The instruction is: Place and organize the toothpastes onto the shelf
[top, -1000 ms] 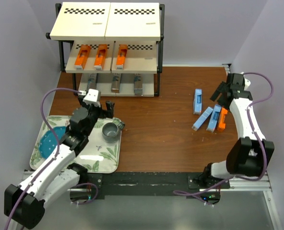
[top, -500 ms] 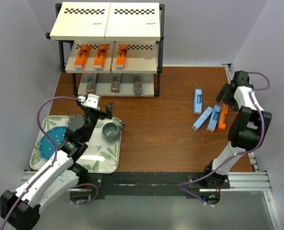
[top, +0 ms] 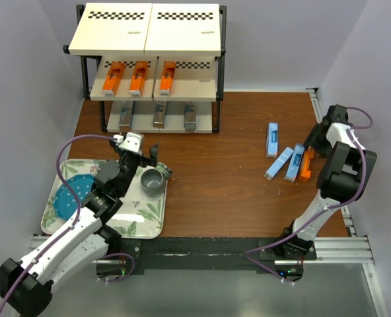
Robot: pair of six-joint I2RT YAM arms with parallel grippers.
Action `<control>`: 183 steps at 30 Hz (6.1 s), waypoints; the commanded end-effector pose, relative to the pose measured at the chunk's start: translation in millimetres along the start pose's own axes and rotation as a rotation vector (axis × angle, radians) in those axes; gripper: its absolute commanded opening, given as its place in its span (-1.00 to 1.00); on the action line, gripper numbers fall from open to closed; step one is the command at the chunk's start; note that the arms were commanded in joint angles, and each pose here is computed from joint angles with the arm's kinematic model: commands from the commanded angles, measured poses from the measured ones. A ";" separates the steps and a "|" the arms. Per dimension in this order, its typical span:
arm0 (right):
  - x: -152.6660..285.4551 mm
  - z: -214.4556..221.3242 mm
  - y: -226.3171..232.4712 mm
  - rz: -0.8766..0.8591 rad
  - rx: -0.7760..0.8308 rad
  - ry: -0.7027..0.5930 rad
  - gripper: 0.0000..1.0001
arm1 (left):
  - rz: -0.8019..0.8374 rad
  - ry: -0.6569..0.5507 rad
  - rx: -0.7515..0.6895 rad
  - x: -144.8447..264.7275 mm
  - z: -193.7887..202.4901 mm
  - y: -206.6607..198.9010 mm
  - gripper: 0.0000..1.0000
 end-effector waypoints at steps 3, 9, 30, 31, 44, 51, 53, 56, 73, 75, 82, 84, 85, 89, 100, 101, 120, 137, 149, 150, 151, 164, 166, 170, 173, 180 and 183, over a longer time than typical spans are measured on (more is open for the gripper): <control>-1.2 17.6 9.8 -0.094 0.052 0.044 0.15 | -0.016 -0.059 -0.006 0.4 -12.5 1.4 0.99; 3.4 25.4 15.3 -0.134 0.040 0.051 0.15 | -0.011 -0.056 -0.012 1.1 -11.6 -1.1 0.99; 24.2 47.0 -3.6 -0.048 -0.026 0.004 0.19 | 0.000 -0.067 -0.014 4.3 -13.7 -4.6 0.99; 26.7 44.9 -3.7 -0.048 -0.029 -0.007 0.22 | 0.003 -0.067 -0.014 4.4 -13.8 -5.4 0.99; 7.1 63.6 -10.1 -0.006 -0.020 0.034 0.14 | 0.007 -0.073 -0.010 5.5 -15.5 -6.4 0.99; -3.0 71.6 -12.1 0.004 0.019 0.066 -0.01 | 0.018 -0.068 -0.007 4.4 -14.0 -8.9 0.99; -3.8 73.5 -12.9 0.006 0.025 0.069 -0.09 | 0.020 -0.069 -0.003 4.3 -15.1 -9.1 0.99; -2.2 74.9 -12.4 0.005 0.031 0.067 -0.17 | 0.021 -0.068 -0.002 4.1 -14.7 -9.6 0.99; 92.8 14.7 55.8 0.008 0.228 -0.240 -0.49 | 0.060 -0.065 0.041 -14.8 -60.0 -20.2 0.99; 110.3 9.2 74.8 0.000 0.328 -0.300 -0.49 | 0.074 -0.051 0.048 -18.4 -64.4 -23.5 0.99; 186.9 26.4 150.3 -0.147 0.635 -0.539 -0.49 | 0.240 -0.049 0.135 -28.5 -103.9 -54.3 1.00; 211.2 36.2 164.5 -0.173 0.723 -0.611 -0.48 | 0.293 -0.037 0.165 -33.0 -110.2 -65.5 1.00; 218.7 40.8 168.1 -0.179 0.756 -0.633 -0.48 | 0.338 -0.031 0.191 -33.2 -113.0 -73.6 1.00; 263.4 56.1 181.3 -0.223 0.892 -0.781 -0.46 | 0.469 0.027 0.231 -39.4 -118.8 -99.0 0.99; 346.7 114.1 203.5 -0.433 1.134 -1.021 -0.42 | 0.656 0.122 0.354 -53.2 -140.3 -137.4 0.99; 352.9 120.3 205.0 -0.456 1.164 -1.041 -0.42 | 0.651 0.139 0.367 -56.4 -139.1 -136.7 0.99; 372.8 146.8 209.5 -0.539 1.451 -1.178 -0.30 | 0.968 0.309 0.567 -37.4 -143.6 -153.9 0.96; 382.1 146.9 209.0 -0.516 1.496 -1.218 -0.30 | 0.955 0.483 0.498 -45.0 -105.2 -186.3 0.70; 378.9 148.7 211.3 -0.500 1.512 -1.214 -0.25 | 0.998 0.477 0.506 -42.6 -105.1 -195.4 -0.12; 378.5 148.4 211.4 -0.496 1.511 -1.215 -0.22 | 1.000 0.480 0.508 -42.1 -103.1 -195.4 -0.25; 376.7 148.9 211.2 -0.491 1.511 -1.214 -0.20 | 1.004 0.480 0.511 -41.7 -102.1 -196.0 -0.30; 368.6 143.3 198.1 -0.452 1.390 -1.198 0.59 | 0.890 0.391 0.385 -42.8 -87.1 -176.5 -0.81; 373.4 139.0 192.7 -0.457 1.336 -1.197 0.68 | 0.813 0.339 0.329 -49.0 -84.0 -165.6 -0.87; 372.2 134.7 180.8 -0.453 1.204 -1.142 0.87 | 0.691 0.271 0.259 -45.2 -71.8 -144.1 -0.97; 368.9 133.6 177.2 -0.446 1.130 -1.101 0.95 | 0.623 0.196 0.218 -44.5 -69.3 -132.8 -0.96; 352.3 127.2 177.7 -0.431 0.954 -0.995 0.97 | 0.486 -0.038 0.161 -43.6 -85.2 -113.4 -0.97; 333.0 113.6 169.1 -0.417 0.830 -0.915 0.97 | 0.415 -0.128 0.161 -45.6 -98.8 -103.4 -0.97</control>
Point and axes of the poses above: each gripper's point midway between its finger pads, its own x axis back along the fingers, its own y axis along the line the jaws close on, z = x × y, the point moved 2 cm from there along x, back along the fingers, and after that the axes turned 2 degrees about x, right-handed, at the moved point
